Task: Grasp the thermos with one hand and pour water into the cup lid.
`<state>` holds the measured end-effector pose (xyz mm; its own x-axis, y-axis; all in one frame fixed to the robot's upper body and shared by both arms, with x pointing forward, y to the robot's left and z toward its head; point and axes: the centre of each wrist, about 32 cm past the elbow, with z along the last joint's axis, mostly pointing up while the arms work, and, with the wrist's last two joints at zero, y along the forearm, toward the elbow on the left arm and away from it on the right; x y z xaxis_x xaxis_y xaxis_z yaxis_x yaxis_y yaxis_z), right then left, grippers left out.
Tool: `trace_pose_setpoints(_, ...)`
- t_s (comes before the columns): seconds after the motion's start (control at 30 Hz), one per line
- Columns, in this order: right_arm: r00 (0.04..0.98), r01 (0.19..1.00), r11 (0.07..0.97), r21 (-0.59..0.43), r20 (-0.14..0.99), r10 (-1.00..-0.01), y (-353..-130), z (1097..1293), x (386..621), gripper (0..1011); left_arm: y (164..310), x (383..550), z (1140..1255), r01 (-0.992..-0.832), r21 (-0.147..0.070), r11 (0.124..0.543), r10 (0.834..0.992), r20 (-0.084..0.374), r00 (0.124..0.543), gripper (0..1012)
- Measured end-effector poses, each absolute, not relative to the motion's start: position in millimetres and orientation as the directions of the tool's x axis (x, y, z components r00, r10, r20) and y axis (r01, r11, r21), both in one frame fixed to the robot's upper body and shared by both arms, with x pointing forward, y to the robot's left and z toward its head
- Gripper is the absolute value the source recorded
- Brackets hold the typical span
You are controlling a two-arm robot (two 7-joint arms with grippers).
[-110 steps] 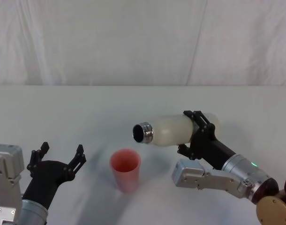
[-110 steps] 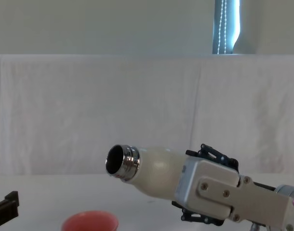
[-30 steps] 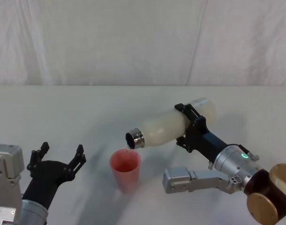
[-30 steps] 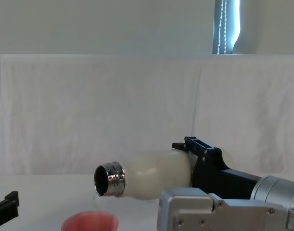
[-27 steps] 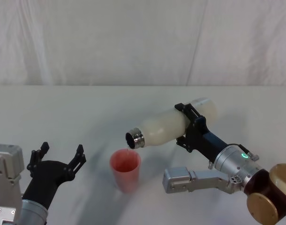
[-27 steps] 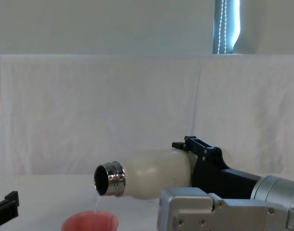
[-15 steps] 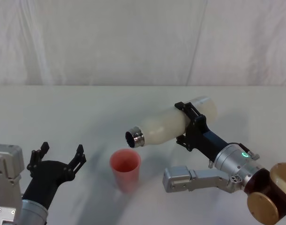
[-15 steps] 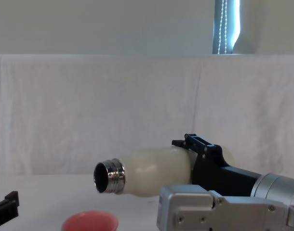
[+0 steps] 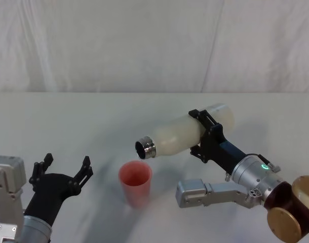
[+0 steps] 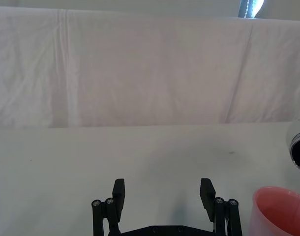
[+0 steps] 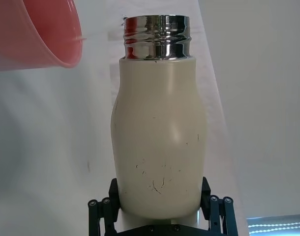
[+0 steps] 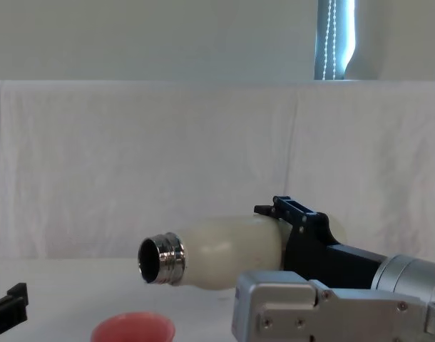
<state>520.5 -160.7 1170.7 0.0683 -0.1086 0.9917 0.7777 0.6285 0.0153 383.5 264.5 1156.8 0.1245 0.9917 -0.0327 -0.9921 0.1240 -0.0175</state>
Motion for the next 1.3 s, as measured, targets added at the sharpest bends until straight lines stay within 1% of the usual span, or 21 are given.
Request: trace_pose_setpoints(1.3,0.072,0.769,0.640,0.006,0.993,-0.095,-155.1,1167.0,515.1,951,264.5,383.5,1156.8,-0.992,-0.018,0.124,0.992,-0.033,0.124,1001)
